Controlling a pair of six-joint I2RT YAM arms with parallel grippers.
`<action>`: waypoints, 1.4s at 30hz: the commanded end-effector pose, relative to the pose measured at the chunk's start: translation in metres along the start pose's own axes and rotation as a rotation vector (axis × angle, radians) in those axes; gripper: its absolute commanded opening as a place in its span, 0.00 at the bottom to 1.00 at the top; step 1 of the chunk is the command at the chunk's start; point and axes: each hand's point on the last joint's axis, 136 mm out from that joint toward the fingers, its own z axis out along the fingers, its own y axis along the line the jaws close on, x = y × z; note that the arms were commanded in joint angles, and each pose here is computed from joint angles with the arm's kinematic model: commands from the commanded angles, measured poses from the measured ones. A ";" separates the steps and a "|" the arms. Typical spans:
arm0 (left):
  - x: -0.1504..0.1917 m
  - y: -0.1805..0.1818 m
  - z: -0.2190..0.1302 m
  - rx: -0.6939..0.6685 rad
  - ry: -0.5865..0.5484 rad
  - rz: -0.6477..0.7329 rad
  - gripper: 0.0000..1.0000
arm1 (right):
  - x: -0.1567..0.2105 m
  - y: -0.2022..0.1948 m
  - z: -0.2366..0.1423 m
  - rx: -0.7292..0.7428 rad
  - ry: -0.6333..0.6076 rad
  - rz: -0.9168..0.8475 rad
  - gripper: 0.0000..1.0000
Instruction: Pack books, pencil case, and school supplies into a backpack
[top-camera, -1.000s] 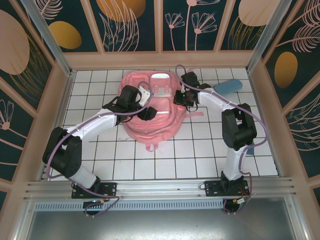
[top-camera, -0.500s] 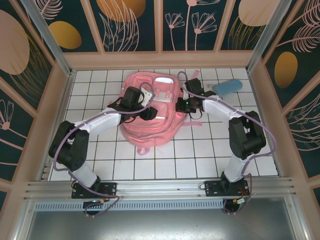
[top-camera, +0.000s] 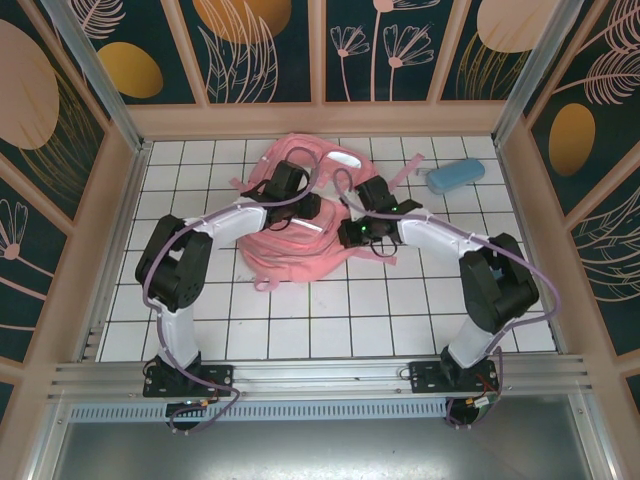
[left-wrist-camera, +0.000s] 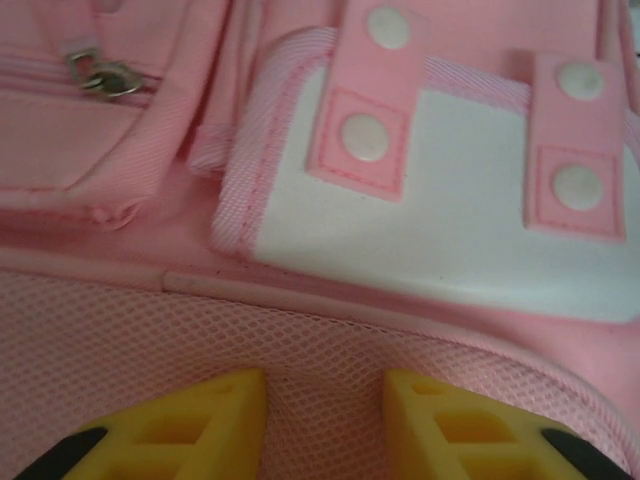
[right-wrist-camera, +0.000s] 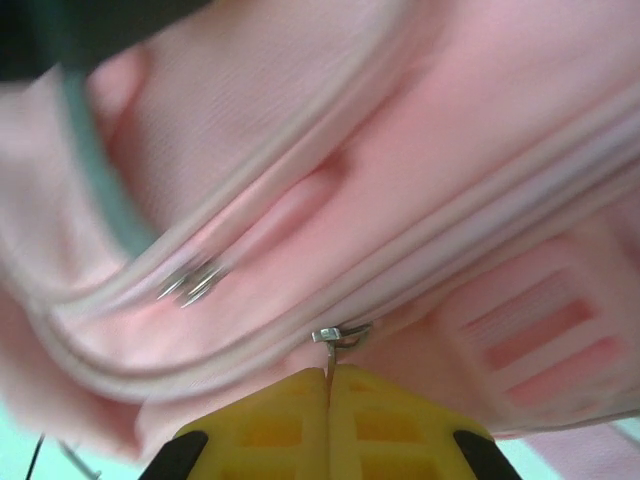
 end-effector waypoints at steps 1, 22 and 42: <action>0.019 0.003 0.018 -0.011 0.049 -0.087 0.36 | 0.000 0.038 -0.007 -0.140 -0.044 -0.072 0.00; 0.018 -0.028 -0.089 0.180 0.054 0.614 0.74 | -0.108 -0.065 -0.084 -0.042 -0.430 0.146 0.00; 0.069 -0.020 -0.052 0.223 0.291 0.804 0.69 | -0.083 -0.080 -0.069 -0.071 -0.339 0.279 0.38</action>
